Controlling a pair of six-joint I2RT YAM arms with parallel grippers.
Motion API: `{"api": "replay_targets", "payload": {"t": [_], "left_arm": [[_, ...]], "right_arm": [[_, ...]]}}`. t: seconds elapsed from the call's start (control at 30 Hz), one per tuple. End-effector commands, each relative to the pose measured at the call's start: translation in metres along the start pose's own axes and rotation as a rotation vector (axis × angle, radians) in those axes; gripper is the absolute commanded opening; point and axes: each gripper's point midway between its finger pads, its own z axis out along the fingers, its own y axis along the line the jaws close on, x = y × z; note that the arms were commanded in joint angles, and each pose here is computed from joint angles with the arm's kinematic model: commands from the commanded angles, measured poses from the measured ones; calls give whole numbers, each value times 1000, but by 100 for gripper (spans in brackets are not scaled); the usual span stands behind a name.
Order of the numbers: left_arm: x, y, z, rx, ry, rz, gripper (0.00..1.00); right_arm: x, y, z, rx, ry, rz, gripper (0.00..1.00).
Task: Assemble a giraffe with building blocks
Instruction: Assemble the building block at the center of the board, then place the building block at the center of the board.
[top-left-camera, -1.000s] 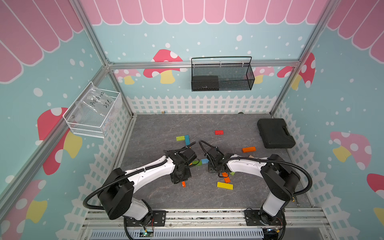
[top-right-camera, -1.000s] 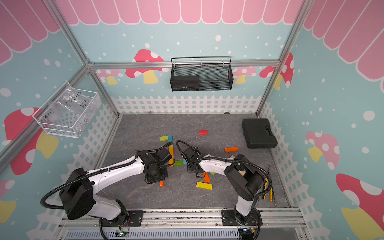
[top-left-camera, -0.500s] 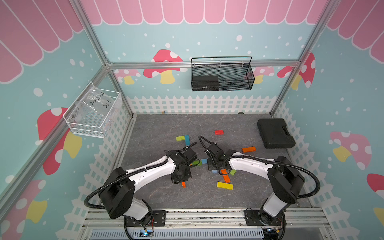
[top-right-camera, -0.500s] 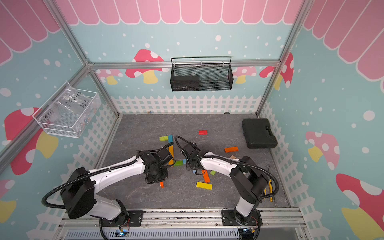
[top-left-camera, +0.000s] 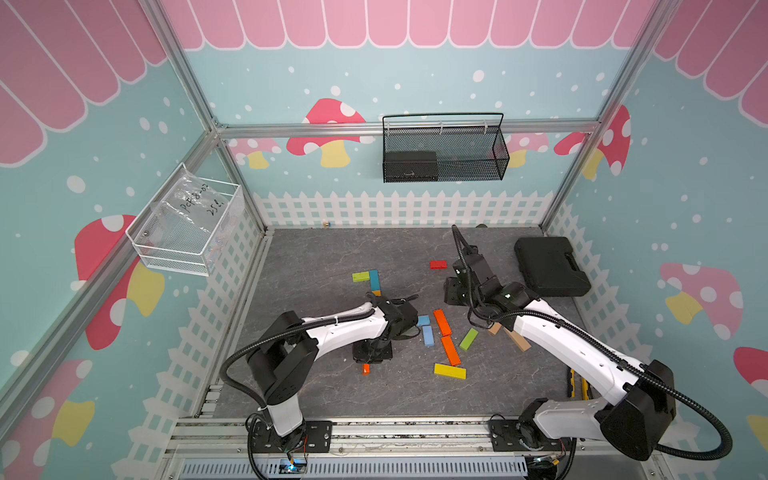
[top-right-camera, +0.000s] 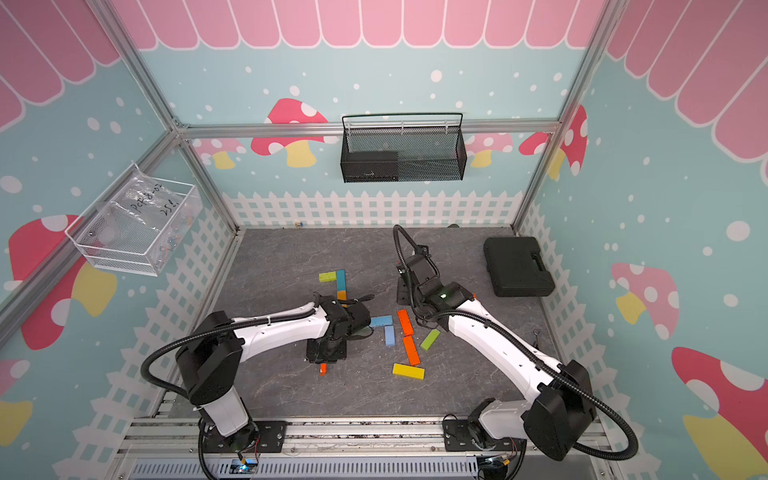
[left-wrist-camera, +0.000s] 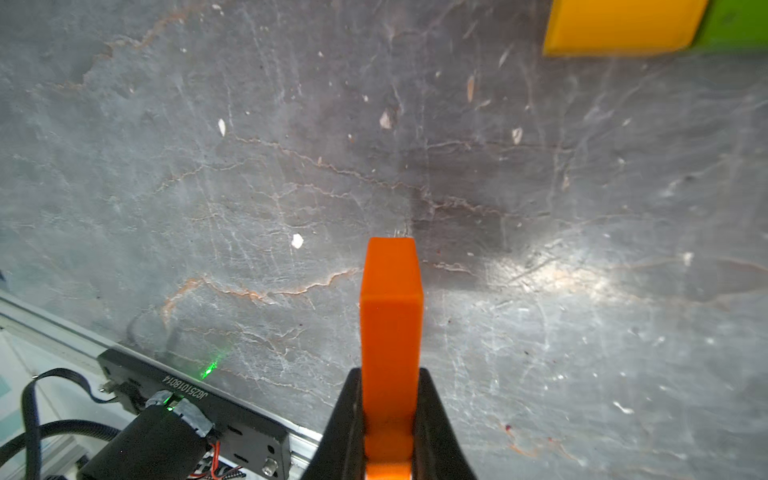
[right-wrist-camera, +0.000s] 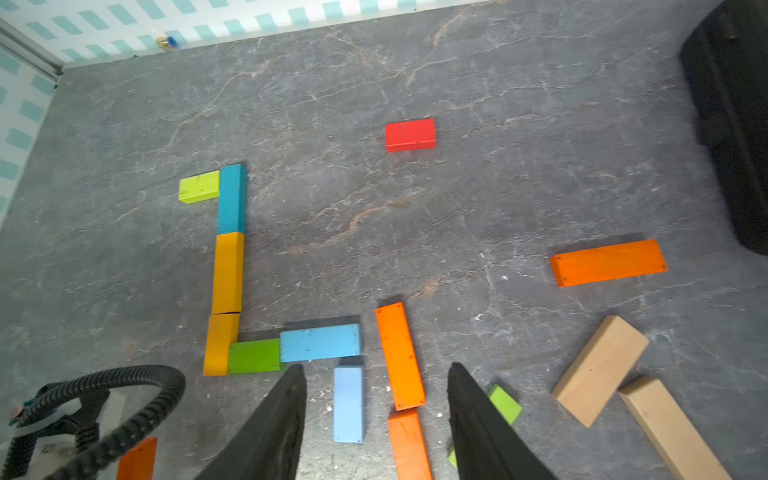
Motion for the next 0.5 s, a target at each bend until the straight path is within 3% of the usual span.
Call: {"api": "replay_targets", "payload": {"t": [0.0,0.23,0.47], "left_arm": [[-6,3,-1,-104,-46,28,17],[-13,-25,0,-118,-83,64,18],[-13,-39,5,-123,-76,93,40]], "right_arm": [[9,-19,0,43,15,-17,56],[17,-35,3,42,22,4,56],[18,-42,5,40,24,15,56]]}}
